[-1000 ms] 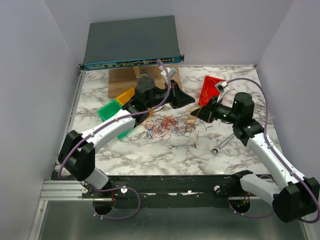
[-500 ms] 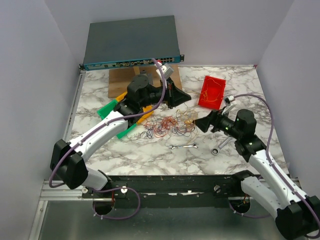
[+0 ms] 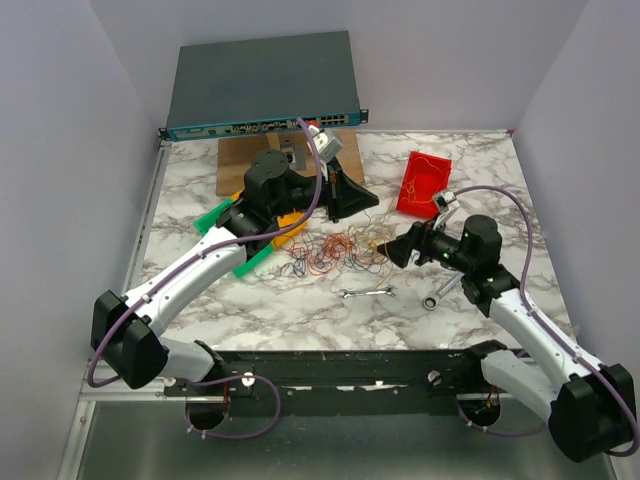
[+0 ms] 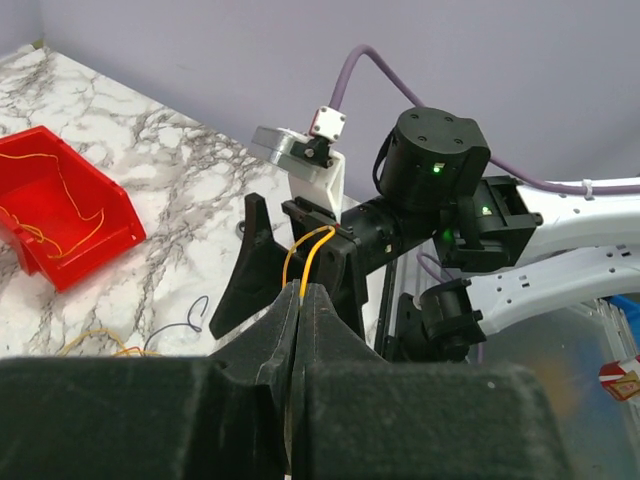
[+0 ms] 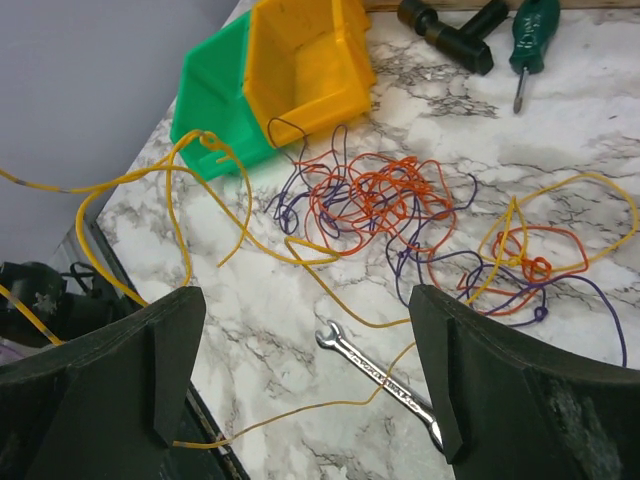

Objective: Untangle the cables

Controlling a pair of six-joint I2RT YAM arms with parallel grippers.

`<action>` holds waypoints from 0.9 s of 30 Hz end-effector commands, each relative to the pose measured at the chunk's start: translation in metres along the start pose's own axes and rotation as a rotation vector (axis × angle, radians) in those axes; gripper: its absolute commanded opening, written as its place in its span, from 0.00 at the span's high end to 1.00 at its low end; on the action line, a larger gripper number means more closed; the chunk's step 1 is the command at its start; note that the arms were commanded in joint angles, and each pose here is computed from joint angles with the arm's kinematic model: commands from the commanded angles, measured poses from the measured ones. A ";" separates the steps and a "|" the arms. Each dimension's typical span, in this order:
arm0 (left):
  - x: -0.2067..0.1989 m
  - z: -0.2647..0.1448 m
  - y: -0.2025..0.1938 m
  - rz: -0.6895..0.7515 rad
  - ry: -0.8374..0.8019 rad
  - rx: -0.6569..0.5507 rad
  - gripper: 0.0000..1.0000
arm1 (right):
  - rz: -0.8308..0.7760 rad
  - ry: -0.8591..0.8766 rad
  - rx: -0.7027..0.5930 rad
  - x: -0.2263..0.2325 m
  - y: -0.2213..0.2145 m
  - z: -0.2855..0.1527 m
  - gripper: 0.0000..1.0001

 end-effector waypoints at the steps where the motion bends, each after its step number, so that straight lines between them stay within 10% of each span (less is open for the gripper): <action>1: -0.012 0.000 0.013 0.024 -0.058 -0.004 1.00 | -0.043 0.108 -0.025 0.011 0.013 0.007 0.08; 13: -0.023 0.001 0.018 -0.015 -0.135 -0.014 1.00 | -0.026 0.209 0.011 0.017 0.003 0.046 0.16; 17: -0.022 -0.001 0.023 -0.017 -0.090 -0.035 1.00 | -0.001 0.191 -0.038 0.016 0.006 0.051 0.77; 19: -0.022 -0.006 0.026 -0.006 -0.043 -0.044 1.00 | 0.027 0.092 -0.072 0.008 0.005 0.049 0.99; 27: -0.003 -0.082 0.050 0.000 0.356 -0.246 1.00 | 0.227 -0.751 -0.203 -0.071 -0.017 0.007 0.99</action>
Point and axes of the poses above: each gripper's point midway between its finger pads, its own z axis out along the fingers, its own x axis along the line the jaws close on, y = z × x, the point moved 7 cm from there along -z, back along the fingers, and after that the axes turned 4 degrees about -z, right-handed, at the moved point
